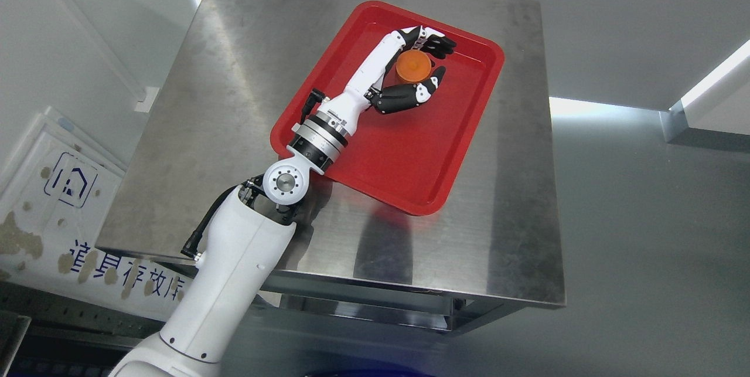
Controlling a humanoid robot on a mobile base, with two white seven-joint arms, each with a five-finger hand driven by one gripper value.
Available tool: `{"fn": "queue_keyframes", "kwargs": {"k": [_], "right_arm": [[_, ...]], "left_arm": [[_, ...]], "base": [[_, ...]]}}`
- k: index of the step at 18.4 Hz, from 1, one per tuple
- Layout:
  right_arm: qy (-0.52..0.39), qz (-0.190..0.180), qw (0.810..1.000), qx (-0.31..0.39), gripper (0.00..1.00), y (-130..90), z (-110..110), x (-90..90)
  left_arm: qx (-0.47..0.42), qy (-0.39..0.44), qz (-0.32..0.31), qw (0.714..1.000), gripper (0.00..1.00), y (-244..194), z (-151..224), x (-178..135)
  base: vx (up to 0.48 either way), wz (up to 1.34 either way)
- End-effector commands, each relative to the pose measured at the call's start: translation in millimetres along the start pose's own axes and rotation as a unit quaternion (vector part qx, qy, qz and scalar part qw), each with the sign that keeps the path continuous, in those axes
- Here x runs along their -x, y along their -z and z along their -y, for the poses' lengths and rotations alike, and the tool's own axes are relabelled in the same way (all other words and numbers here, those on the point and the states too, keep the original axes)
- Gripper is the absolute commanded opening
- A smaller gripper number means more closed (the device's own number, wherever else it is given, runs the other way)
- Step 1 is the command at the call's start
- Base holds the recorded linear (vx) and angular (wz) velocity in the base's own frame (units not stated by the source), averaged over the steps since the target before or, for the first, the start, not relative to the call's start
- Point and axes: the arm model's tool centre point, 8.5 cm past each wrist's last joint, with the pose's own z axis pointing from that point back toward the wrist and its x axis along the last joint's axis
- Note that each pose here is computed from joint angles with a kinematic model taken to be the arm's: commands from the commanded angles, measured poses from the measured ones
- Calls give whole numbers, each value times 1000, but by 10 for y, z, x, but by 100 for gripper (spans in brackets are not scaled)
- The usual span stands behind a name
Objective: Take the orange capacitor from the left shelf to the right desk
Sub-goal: 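Open the left hand to release the capacitor and withdraw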
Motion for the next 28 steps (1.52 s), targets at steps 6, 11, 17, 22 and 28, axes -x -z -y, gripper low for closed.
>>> {"fn": "queue_keyframes", "kwargs": {"k": [6,11,17,22,28], "right_arm": [[5,18,1000,9,100,-4,114,-129],[5,18,1000,9,100,-4,114,-129],[5,18,1000,9,100,-4,114,-129],[5,18,1000,9,100,-4,114,-129],[5,18,1000,9,100,-4,114,-129]], "left_arm": [[-102,53,84,990,100,151,-933,-467],[-272,56,88,957,100,-325,-1822,-733],[-340,26,-19,940,100,-1160,-1765,-44],[-315,13,-54,947,100,-1542,-1281,292],[-301,6,-65,951,100,-1622,-1130,368]], "base": [[-4,5],[0,0],[0,0],[0,0],[0,0]]}}
